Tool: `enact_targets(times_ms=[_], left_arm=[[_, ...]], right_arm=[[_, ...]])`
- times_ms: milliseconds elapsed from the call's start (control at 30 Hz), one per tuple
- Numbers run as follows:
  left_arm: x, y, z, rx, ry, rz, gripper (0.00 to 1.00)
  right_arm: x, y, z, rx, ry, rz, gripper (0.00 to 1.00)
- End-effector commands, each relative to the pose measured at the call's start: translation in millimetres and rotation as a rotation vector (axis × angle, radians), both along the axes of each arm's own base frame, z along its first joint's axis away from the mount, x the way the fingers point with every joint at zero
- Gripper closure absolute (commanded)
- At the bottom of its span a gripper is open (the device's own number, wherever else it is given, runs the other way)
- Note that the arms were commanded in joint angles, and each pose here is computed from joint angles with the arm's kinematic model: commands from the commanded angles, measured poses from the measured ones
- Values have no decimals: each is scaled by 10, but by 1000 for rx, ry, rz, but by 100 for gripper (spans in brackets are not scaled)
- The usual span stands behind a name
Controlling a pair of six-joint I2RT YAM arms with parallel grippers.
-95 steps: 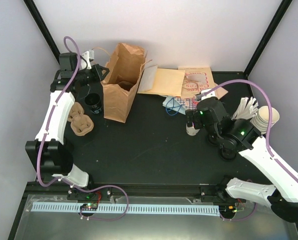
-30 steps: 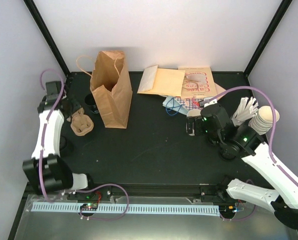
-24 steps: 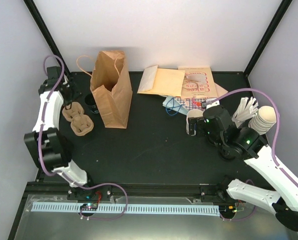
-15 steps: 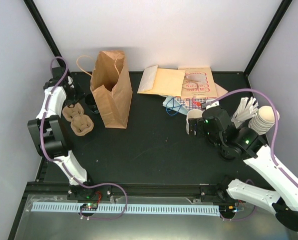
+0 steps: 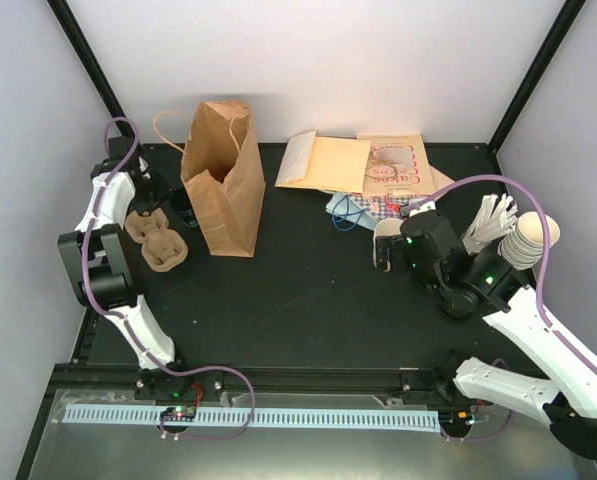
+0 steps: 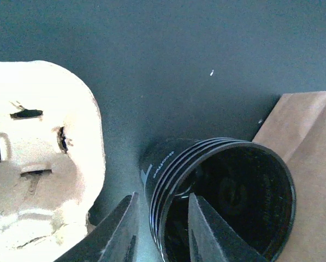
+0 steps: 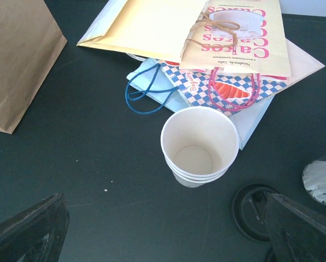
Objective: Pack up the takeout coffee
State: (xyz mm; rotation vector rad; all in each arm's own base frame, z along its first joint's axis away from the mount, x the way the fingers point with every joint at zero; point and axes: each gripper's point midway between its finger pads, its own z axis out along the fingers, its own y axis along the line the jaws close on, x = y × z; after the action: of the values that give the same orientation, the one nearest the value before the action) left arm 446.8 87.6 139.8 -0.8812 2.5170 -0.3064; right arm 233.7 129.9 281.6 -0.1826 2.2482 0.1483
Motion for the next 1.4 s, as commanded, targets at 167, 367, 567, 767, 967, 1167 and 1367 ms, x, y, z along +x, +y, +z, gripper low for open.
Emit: enact_targets(times_ms=[167, 367, 567, 767, 967, 1167, 1367], left_arm=[[74, -35, -65, -5, 19, -4, 83], [64, -35, -50, 9, 21, -4, 84], [43, -34, 10, 39, 19, -6, 83], [28, -37, 21, 48, 27, -11, 82], [22, -38, 65, 66, 26, -14, 82], [34, -63, 105, 85, 24, -22, 78], [47, -89, 111, 93, 24, -31, 85]], right_arm=[[1, -82, 90, 32, -33, -48, 0], [-12, -111, 84, 30, -35, -55, 0], [-3, -97, 52, 24, -28, -53, 0], [-2, -92, 26, 26, -22, -54, 0], [-6, -90, -10, 19, -14, -52, 0], [-1, -83, -43, 13, -8, -51, 0], [5, -79, -62, 8, -2, -53, 0]])
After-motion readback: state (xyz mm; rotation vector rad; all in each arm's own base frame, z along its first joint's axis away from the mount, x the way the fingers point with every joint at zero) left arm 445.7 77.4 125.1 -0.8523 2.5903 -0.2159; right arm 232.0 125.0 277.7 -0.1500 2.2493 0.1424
